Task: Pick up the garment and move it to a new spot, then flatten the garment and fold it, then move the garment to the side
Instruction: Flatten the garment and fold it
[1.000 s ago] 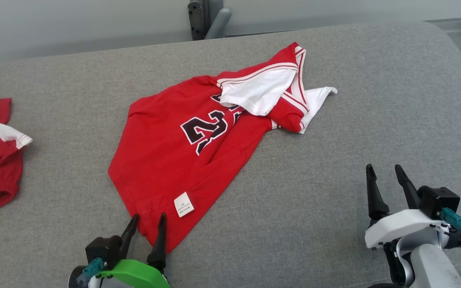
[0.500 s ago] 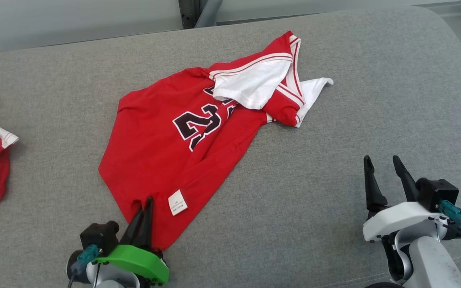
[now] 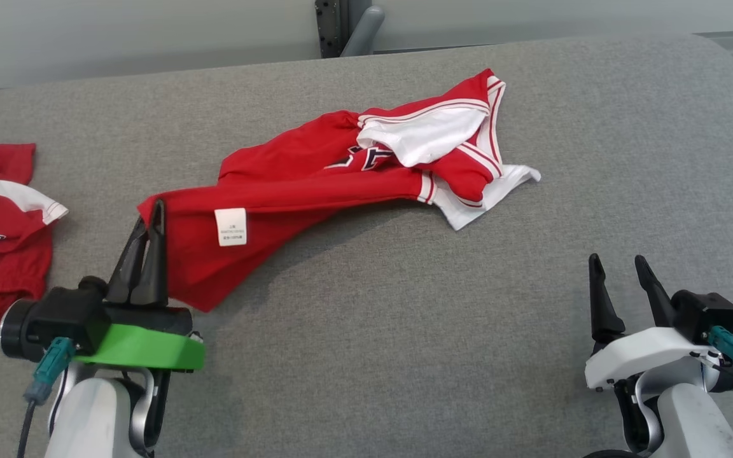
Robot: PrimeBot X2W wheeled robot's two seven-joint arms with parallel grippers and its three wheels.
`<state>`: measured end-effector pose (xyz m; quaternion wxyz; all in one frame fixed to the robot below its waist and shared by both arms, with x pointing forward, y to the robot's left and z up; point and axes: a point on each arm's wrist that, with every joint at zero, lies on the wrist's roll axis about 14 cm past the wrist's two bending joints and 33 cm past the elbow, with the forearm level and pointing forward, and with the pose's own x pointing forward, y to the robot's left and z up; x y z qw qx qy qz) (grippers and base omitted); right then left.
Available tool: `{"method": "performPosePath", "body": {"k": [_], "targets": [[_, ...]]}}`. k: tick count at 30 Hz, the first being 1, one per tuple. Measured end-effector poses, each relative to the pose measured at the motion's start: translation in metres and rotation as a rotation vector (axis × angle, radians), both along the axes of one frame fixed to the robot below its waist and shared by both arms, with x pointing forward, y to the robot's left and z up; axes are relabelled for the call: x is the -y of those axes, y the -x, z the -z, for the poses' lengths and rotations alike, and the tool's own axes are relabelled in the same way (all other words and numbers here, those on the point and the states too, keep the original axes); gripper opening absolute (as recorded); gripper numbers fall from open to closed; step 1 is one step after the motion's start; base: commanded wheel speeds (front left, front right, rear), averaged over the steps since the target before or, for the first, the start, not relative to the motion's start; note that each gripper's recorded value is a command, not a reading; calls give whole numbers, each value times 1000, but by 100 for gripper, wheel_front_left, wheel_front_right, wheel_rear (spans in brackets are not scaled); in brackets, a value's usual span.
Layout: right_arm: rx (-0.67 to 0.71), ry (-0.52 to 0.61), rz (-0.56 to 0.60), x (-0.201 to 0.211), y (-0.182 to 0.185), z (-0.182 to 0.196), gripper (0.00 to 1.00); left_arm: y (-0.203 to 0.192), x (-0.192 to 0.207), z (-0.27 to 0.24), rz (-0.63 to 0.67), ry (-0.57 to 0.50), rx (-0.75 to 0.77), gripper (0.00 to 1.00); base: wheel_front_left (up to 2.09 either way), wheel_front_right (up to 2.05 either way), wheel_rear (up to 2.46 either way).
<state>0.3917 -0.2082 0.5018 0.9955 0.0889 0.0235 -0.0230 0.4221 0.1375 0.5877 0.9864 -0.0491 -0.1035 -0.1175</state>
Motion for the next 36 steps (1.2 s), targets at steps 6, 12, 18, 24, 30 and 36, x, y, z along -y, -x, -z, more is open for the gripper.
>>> {"method": "performPosePath", "body": {"k": [6, 12, 18, 24, 30, 36], "targets": [[-5, -8, -26, -10, -3, 2, 100, 32, -23, 40, -65, 11, -123, 0, 0, 0, 0], [3, -15, -58, -22, -7, 0, 100, 69, -40, 116, -154, 76, -373, 100, 0, 0, 0], [16, -14, -57, -21, -4, -5, 100, 86, -50, 142, -213, 96, -460, 100, 0, 0, 0], [30, -14, -44, -17, 3, -11, 100, 84, -35, 124, -167, 80, -401, 100, 0, 0, 0], [37, -13, -37, -14, 7, -13, 100, 80, -21, 109, -126, 78, -353, 100, 0, 0, 0], [39, 27, -77, -23, -10, -15, 100, 65, -8, 97, -88, 78, -311, 100, 0, 0, 0]]}}
